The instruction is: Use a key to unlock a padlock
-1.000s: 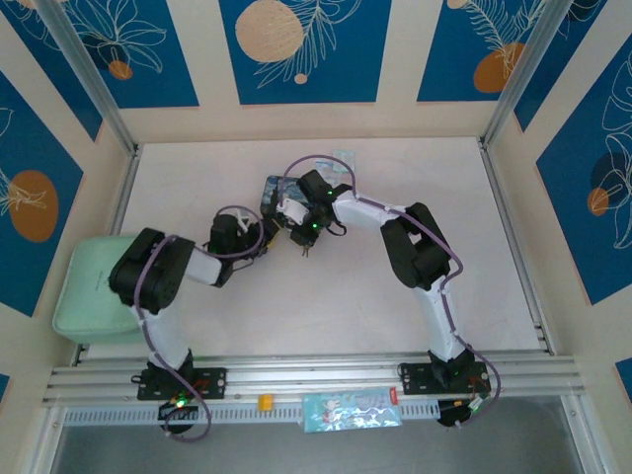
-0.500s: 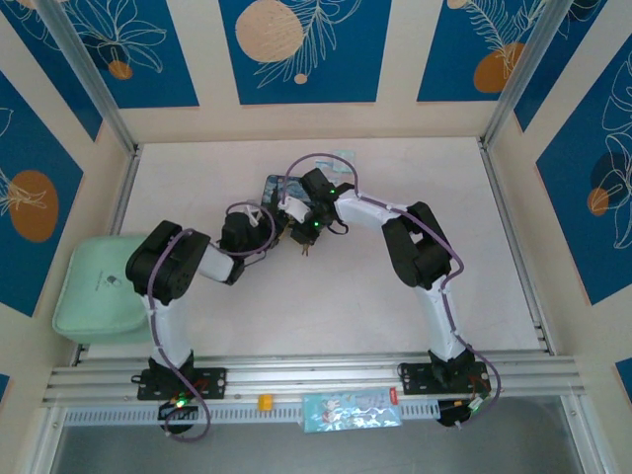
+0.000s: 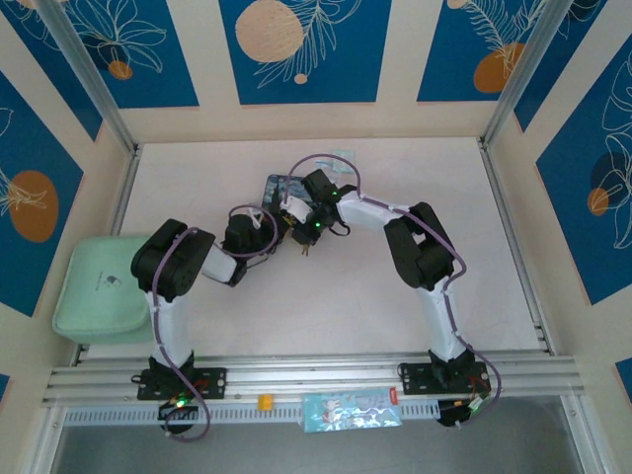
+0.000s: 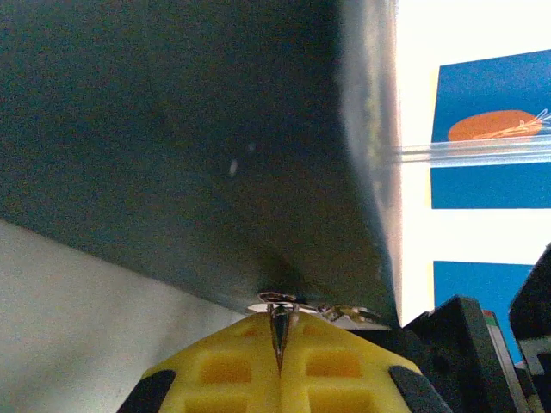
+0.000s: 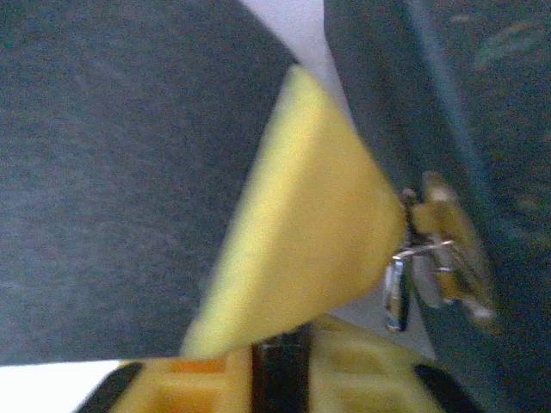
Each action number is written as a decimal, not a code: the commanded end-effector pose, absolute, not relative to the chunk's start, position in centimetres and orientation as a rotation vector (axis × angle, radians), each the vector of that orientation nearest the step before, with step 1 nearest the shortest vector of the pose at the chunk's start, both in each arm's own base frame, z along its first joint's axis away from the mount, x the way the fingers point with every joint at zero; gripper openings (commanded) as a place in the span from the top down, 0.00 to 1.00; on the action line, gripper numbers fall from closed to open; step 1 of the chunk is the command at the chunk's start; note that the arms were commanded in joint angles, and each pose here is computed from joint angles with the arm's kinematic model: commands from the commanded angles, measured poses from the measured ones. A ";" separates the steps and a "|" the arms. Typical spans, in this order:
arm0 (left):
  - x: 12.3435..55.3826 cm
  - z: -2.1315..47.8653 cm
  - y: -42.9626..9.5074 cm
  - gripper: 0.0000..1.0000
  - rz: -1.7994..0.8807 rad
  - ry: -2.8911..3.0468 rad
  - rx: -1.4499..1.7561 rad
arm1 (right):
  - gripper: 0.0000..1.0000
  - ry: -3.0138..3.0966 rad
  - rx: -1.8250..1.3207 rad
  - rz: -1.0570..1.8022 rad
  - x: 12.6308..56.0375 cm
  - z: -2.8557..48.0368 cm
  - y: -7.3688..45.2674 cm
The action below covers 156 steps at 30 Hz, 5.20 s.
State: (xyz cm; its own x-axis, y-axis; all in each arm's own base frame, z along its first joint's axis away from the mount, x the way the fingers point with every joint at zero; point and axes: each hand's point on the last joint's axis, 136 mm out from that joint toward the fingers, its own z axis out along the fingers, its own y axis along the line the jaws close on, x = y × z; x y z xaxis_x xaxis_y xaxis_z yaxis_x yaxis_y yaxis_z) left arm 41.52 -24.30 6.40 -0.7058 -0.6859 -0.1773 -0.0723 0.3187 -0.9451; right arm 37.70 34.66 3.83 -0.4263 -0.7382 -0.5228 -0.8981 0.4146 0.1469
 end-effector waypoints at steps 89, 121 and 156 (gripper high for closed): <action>34.8 10.5 -18.4 1.00 -1.101 2.109 -0.588 | 0.05 2.461 -0.197 0.497 42.2 16.9 25.0; 28.9 4.6 -24.7 1.00 -0.761 2.677 -0.021 | 0.01 2.422 -0.118 0.454 38.6 16.3 21.8; 38.8 19.5 -2.7 0.03 0.132 2.102 -0.063 | 0.01 2.279 0.163 -0.013 42.4 9.3 0.7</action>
